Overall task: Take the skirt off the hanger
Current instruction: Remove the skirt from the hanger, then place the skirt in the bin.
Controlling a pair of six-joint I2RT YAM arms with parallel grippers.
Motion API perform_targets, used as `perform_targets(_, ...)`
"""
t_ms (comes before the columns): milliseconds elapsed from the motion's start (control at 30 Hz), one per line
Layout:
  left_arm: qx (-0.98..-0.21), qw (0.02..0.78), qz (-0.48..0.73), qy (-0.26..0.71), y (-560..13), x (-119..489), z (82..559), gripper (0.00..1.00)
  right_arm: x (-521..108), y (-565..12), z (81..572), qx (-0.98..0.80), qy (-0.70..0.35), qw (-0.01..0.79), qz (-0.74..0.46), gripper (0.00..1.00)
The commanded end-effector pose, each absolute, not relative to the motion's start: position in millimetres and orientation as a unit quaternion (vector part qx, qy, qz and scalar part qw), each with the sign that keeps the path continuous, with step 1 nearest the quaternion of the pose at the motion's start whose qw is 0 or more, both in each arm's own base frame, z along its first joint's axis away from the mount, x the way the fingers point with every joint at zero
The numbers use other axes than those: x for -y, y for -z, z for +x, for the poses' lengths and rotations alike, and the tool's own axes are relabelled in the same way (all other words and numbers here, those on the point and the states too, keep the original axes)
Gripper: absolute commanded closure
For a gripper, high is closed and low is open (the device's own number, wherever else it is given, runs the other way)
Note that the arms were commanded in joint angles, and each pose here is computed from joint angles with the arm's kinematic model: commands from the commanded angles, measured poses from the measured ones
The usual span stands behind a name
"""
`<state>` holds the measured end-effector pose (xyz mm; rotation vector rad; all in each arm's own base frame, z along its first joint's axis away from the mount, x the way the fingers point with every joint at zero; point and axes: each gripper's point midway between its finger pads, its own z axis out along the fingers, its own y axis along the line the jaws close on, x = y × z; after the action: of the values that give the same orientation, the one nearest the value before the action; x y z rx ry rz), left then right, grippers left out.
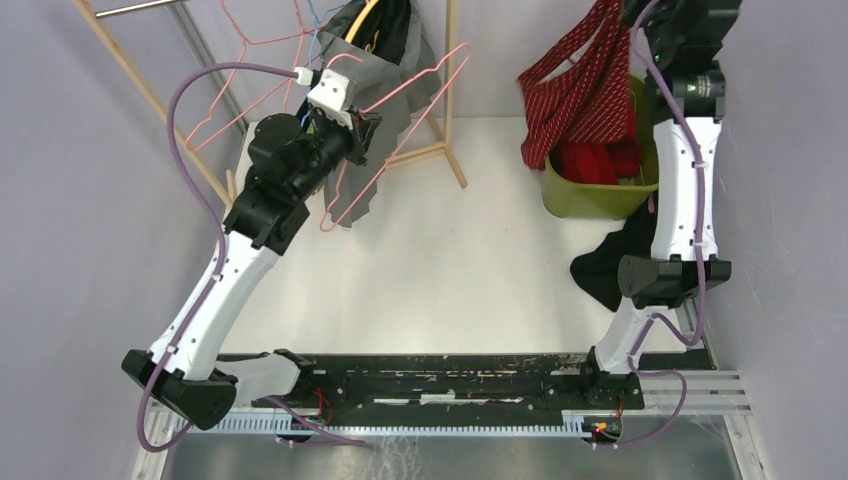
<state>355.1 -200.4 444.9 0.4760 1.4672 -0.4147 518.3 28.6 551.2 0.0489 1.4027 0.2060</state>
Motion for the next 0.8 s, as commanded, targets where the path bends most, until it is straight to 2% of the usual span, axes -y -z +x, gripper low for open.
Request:
perform_targets(0,-0.684,0.679,0.220,0.150,-418.4,185.4,350.5,0.97,40.6,-620.6,498.9,-0.546,-0.005,0.832,0.099,0.99)
perform_targets(133,-0.689,0.679,0.209,0.144,-417.0,176.9,342.2,0.97,102.1,-609.2,510.7,-0.527,0.027,0.835,0.159,1.00)
perform_targets(300,-0.701,0.671,0.198,0.137,-408.7,171.0,340.3,0.97,128.5,-568.3,541.6,-0.562,0.061,0.806,0.175,0.99)
perform_targets(533,-0.708,0.671,0.182,0.127,-409.0,162.3,336.7,0.97,198.8,-527.9,534.1,-0.589,0.177,0.760,0.211,0.99)
perform_targets(633,-0.713,0.667,0.180,0.123,-405.7,161.2,337.1,0.97,197.9,-495.7,546.1,-0.624,0.161,0.737,0.204,1.00)
perform_targets(767,-0.717,0.661,0.181,0.125,-405.3,163.2,339.5,0.97,151.7,-426.9,576.7,-0.685,0.055,0.702,0.187,0.99)
